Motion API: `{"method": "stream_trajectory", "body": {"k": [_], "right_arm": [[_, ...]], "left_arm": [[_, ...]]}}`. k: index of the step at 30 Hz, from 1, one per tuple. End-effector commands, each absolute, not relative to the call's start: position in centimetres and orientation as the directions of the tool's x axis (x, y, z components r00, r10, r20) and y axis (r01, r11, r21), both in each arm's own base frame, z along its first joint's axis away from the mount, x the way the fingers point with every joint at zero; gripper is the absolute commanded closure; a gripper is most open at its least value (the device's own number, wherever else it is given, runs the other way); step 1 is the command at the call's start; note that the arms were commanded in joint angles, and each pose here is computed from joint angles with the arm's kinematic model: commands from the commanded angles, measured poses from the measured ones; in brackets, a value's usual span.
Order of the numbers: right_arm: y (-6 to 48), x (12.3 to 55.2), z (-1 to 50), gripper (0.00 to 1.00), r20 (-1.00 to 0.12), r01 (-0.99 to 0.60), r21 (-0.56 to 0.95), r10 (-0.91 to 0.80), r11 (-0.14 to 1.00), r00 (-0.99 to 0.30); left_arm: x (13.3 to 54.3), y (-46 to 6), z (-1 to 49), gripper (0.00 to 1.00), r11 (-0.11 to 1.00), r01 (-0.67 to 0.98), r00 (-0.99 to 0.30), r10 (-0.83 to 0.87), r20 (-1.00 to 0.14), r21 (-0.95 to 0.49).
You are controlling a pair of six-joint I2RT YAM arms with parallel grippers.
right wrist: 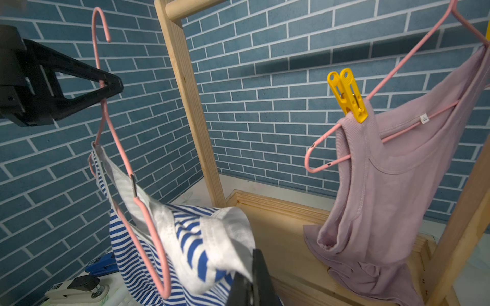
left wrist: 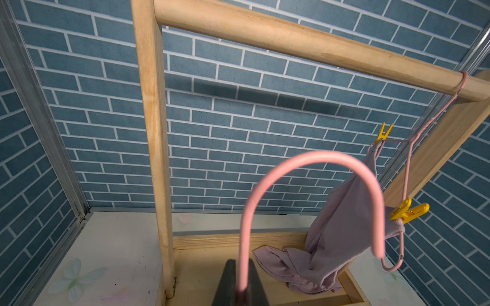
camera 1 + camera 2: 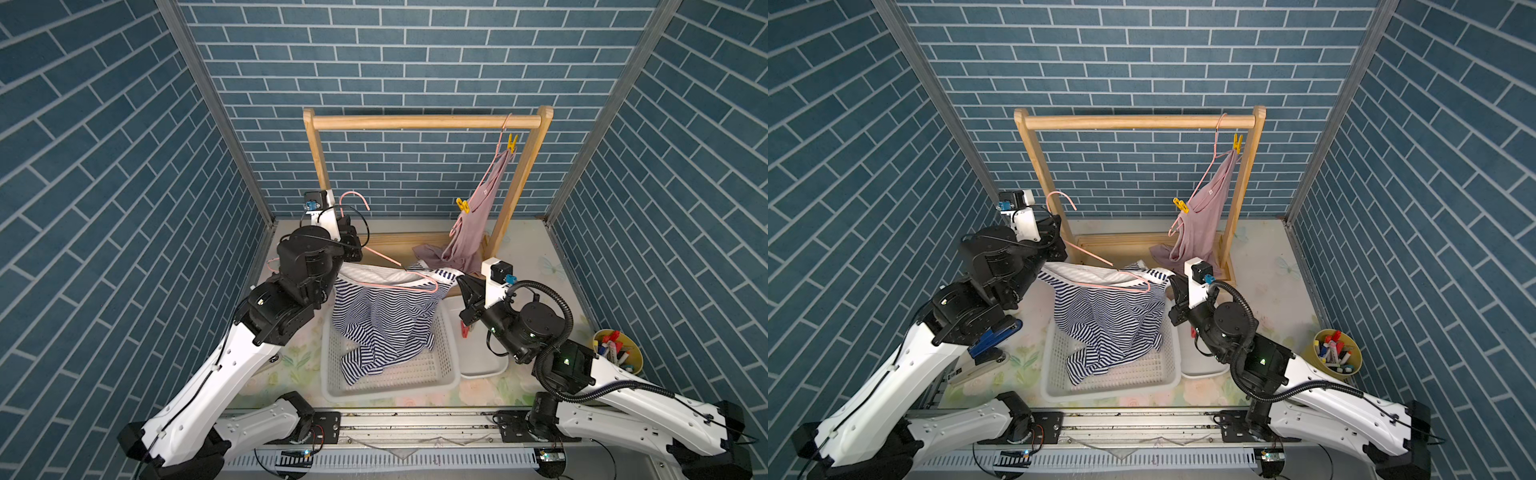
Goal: Remove the clothespins securing tank tops to the hanger
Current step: Remove the tank top from the hanger.
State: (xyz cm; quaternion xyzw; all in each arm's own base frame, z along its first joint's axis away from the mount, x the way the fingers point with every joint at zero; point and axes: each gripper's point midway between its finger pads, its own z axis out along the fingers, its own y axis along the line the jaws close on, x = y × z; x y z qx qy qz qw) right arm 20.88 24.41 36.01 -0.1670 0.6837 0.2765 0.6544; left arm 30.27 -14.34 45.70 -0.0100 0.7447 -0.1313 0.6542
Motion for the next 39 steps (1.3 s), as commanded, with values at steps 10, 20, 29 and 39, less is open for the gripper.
{"method": "stream_trajectory", "body": {"k": [10, 20, 29, 39], "right_arm": [[26.7, 21.0, 30.2, 0.94, -0.982, -0.629, 0.155, 0.050, 0.761, -0.181], [26.2, 20.3, 27.7, 0.52, -0.987, -0.653, 0.146, 0.065, 0.743, -0.147], [24.4, 18.7, 27.0, 0.24, -0.997, -0.646, 0.007, -0.042, 0.763, -0.061], [24.0, 17.1, 26.2, 0.23, -0.994, -0.695, -0.022, -0.093, 0.718, -0.065]], "left_arm": [[29.1, -15.7, 51.4, 1.00, 0.937, 0.268, -0.065, -0.213, -0.975, -0.222], [29.5, -20.3, 54.2, 1.00, 0.933, 0.340, -0.037, -0.116, -0.993, -0.122], [29.2, -22.4, 55.1, 1.00, 0.938, 0.339, -0.010, -0.074, -0.997, -0.073], [29.2, -22.7, 55.6, 1.00, 0.938, 0.334, -0.007, -0.098, -0.995, -0.095]]}}
